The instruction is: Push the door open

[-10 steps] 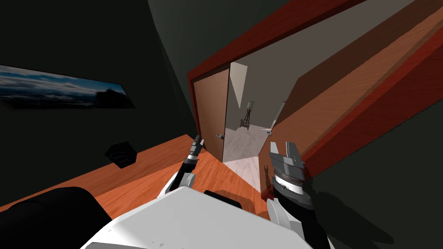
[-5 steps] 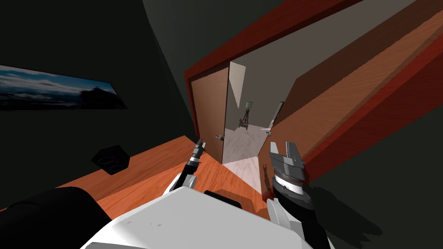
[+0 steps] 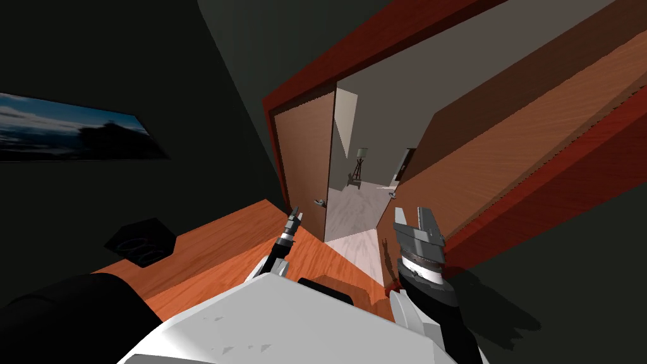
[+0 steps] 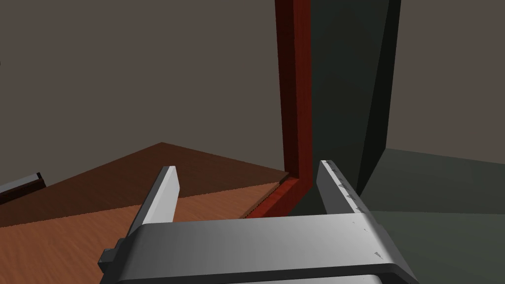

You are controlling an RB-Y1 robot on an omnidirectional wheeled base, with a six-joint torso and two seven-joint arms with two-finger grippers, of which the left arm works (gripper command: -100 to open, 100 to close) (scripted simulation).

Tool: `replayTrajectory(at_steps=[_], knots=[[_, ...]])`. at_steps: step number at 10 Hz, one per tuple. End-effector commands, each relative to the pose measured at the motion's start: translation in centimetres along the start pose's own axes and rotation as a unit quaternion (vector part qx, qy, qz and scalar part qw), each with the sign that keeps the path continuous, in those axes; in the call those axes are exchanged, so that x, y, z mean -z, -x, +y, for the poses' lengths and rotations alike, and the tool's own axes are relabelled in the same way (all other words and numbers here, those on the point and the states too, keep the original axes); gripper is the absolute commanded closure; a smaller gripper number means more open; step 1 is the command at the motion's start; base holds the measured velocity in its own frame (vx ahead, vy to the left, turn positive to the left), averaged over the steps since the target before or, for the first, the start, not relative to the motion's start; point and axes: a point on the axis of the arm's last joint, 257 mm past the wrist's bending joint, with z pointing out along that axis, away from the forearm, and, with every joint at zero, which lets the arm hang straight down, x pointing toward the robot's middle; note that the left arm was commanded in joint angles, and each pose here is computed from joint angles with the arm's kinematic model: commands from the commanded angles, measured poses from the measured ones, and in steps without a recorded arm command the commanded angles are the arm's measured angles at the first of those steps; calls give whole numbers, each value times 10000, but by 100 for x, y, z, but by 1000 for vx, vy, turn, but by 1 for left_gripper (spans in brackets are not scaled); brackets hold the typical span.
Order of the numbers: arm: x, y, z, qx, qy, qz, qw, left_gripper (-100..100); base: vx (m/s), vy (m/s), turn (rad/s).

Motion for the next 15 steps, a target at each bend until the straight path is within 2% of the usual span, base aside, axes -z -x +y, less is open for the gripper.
replayTrajectory(at_steps=[1,7,15], knots=[[36,-36,130,5,99,38,9999,-100,56,41,-39],[247,-217,690,40,600,231,9979,-100,85,70,-74],[583,-459,1298,88,1193,476,9917,-100,82,67,-65]])
